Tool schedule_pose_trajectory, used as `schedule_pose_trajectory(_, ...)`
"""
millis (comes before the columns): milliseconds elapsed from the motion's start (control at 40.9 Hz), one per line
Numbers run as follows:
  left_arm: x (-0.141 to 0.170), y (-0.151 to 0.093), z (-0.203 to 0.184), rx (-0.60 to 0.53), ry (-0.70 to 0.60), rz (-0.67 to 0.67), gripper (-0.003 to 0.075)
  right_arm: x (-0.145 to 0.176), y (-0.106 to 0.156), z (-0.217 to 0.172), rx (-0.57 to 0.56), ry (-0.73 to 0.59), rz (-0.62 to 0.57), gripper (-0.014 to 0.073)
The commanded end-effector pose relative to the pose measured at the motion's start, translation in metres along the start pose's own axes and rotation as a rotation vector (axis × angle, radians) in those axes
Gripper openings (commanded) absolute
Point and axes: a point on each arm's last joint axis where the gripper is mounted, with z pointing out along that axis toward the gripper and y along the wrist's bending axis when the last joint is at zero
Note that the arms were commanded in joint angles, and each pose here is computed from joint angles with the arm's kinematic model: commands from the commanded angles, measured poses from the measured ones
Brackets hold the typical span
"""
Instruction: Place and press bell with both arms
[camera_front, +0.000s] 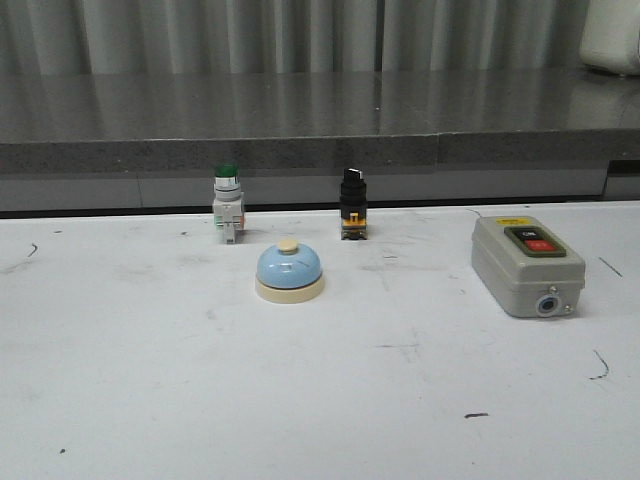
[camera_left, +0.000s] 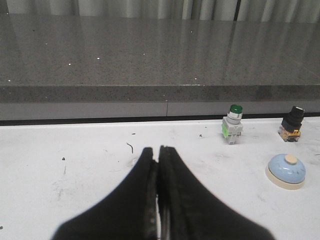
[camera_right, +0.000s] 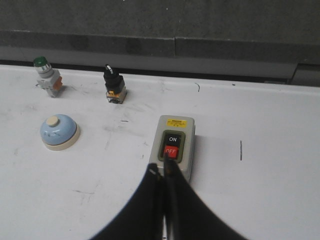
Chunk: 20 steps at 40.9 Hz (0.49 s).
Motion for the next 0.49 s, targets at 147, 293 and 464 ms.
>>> schedule_pose_trajectory(147, -0.016, -0.001, -0.003, 0.005, -0.104, -0.017, -0.002, 0.026, -0.003, -0.041, 0.0, -0.254, -0.017, -0.0062)
schedule_pose_trajectory(293, -0.016, -0.001, -0.003, 0.005, -0.104, -0.017, -0.002, 0.034, -0.003, -0.053, -0.007, -0.312, -0.021, -0.0062)
schedule_pose_trajectory(464, -0.016, -0.001, -0.003, 0.005, -0.104, -0.017, -0.002, 0.034, -0.002, -0.055, -0.009, -0.328, -0.022, -0.0062)
